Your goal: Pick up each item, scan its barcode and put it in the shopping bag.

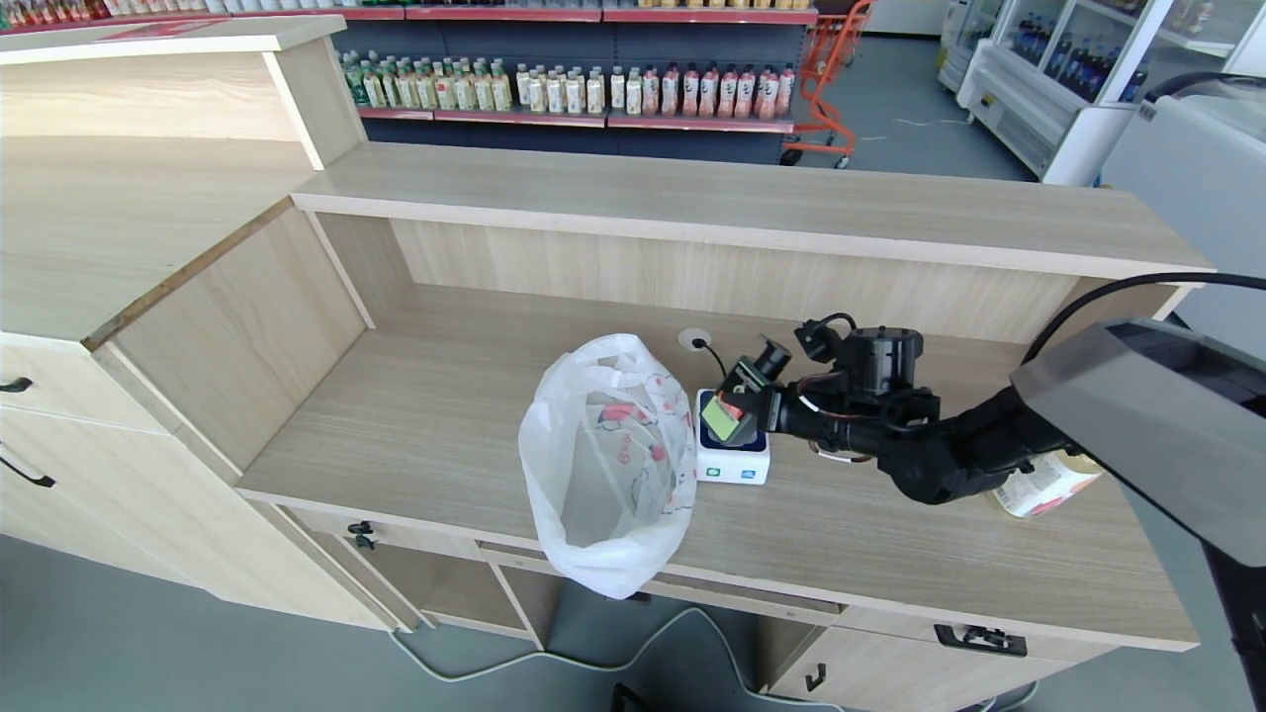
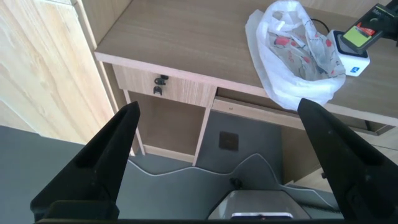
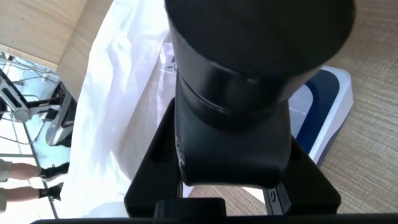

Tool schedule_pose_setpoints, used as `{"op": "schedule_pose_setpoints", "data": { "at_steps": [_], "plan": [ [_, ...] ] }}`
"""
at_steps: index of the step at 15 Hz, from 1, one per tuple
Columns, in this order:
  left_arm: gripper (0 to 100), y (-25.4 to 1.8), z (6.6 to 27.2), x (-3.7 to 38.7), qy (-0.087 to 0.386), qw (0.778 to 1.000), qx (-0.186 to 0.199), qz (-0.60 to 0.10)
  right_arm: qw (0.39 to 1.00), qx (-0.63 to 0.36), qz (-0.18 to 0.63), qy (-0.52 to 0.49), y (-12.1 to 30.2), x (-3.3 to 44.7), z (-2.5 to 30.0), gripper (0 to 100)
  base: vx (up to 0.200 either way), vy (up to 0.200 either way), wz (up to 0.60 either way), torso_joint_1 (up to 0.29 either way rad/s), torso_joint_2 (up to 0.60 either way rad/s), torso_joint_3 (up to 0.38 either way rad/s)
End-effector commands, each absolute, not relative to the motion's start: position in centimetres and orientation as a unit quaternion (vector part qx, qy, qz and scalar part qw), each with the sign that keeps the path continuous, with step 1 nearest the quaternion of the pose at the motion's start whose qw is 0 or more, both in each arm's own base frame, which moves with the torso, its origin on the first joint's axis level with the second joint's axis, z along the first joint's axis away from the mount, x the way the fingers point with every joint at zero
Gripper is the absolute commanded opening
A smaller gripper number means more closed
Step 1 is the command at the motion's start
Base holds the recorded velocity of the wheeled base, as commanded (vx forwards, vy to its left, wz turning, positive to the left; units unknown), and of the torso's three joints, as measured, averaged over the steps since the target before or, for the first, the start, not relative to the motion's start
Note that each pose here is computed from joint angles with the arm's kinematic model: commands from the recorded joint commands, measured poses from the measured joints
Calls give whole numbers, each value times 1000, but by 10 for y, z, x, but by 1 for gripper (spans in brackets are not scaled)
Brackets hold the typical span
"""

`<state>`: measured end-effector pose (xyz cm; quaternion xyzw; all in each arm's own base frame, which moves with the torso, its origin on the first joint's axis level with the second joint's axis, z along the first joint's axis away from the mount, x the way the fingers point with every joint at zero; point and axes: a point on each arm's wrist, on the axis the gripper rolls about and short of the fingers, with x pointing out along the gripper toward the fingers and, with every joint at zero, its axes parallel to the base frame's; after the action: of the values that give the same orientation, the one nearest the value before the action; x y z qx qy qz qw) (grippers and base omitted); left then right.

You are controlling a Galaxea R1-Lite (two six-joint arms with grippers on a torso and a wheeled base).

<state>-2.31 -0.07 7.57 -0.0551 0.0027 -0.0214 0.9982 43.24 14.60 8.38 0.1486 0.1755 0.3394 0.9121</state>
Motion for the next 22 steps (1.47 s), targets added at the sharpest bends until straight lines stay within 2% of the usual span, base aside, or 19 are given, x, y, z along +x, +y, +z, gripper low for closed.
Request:
{"op": "schedule_pose_setpoints", "data": {
  "at_steps": [1,17,19,22],
  "plan": [
    [100,-1,76,-23,3,998,-55,-21,912,149,339,178,147,433,81,0,0,0,0,0,0,0],
    [100,-1,76,-23,3,998,-55,-21,910,153,346,171,156,440,78,0,0,0,0,0,0,0],
    [100,-1,76,-23,3,998,-55,-21,911,152,347,164,154,437,87,0,0,0,0,0,0,0],
    [100,-1,76,-23,3,998,-55,-21,928,118,330,126,119,412,130,0,0,0,0,0,0,0]
  ]
}}
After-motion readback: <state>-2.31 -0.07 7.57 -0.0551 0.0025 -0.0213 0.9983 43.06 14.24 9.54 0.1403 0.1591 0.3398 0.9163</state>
